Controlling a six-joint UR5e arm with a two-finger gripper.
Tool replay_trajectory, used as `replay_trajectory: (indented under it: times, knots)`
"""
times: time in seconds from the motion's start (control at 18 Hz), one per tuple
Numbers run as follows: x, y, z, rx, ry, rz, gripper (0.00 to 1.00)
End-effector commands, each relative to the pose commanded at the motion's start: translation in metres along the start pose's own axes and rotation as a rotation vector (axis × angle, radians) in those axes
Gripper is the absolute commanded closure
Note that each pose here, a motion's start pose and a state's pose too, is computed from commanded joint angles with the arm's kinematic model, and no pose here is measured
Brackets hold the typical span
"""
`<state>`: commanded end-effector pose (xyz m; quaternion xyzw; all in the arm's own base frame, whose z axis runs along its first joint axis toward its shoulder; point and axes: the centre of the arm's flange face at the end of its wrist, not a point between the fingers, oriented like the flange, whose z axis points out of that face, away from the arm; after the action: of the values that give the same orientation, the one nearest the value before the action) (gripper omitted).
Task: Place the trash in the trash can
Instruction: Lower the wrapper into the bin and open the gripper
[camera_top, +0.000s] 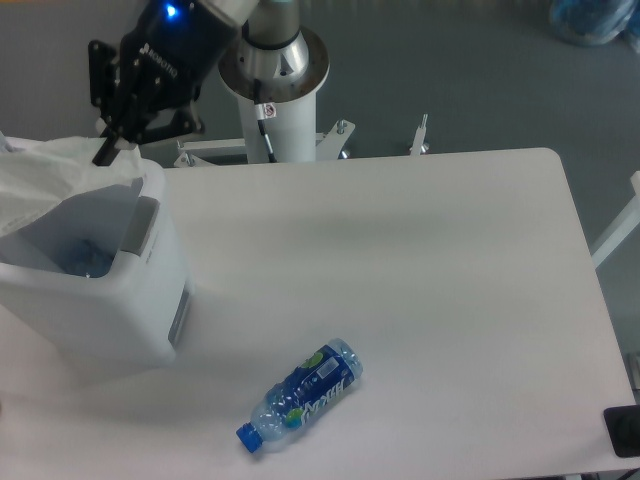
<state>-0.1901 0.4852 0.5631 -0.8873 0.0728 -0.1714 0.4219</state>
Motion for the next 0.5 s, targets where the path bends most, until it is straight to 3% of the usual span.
replay_trajectory:
  times: [0.11, 0.17, 0.22, 0.39, 0.44, 0.5]
  knots:
    - [-0.004, 0.008, 0.007, -0.010, 0.008, -0.003, 1.00]
    - [-0.005, 0.012, 0.009, -0.015, 0.011, -0.001, 0.95]
    - [-0.006, 0.016, 0.013, -0.021, 0.016, 0.003, 0.83]
    - [-0.011, 0.030, 0.023, -0.045, 0.024, 0.014, 0.14]
    - [-0.013, 0.034, 0.024, -0.062, 0.012, 0.015, 0.00]
    - [-0.013, 0.037, 0.025, -0.075, 0.003, 0.013, 0.00]
